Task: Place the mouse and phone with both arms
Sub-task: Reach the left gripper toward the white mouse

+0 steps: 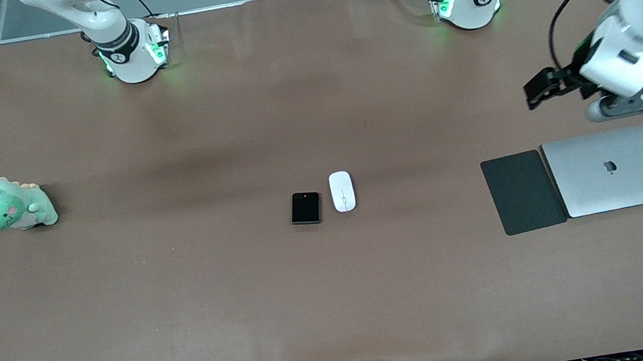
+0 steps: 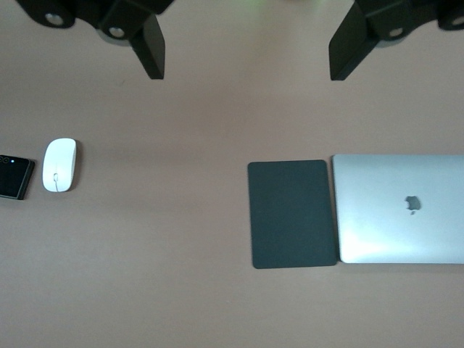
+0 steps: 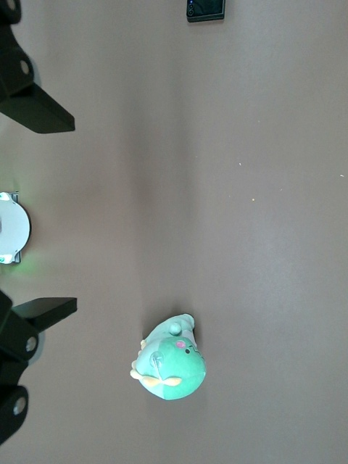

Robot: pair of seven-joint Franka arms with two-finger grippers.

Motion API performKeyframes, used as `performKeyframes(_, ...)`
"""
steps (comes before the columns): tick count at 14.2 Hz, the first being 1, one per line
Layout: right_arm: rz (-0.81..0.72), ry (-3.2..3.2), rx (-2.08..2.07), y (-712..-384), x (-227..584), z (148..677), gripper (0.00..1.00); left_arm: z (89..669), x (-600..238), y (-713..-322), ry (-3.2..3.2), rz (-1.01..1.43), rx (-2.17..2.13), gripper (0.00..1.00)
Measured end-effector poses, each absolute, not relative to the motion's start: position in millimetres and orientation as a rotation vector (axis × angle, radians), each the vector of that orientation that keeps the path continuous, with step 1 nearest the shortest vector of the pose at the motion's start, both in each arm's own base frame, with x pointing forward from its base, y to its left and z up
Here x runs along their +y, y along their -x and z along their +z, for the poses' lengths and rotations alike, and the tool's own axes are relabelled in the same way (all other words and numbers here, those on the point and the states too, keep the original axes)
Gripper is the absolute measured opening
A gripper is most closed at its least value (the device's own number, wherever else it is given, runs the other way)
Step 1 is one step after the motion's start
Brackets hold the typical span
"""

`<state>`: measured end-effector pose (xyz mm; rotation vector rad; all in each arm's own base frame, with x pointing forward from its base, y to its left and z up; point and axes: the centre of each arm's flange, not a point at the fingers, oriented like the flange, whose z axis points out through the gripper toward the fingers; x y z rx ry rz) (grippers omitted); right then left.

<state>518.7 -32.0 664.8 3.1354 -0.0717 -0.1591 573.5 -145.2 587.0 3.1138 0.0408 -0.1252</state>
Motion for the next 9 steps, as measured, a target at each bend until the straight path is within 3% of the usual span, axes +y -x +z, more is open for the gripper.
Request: performKeyframes(9,-0.176,-3.135,-0.063,-517.6,-28.5,664.1,1.0,460.4,-304.5,-574.9,-3.128,-0.217,0.16,1.0)
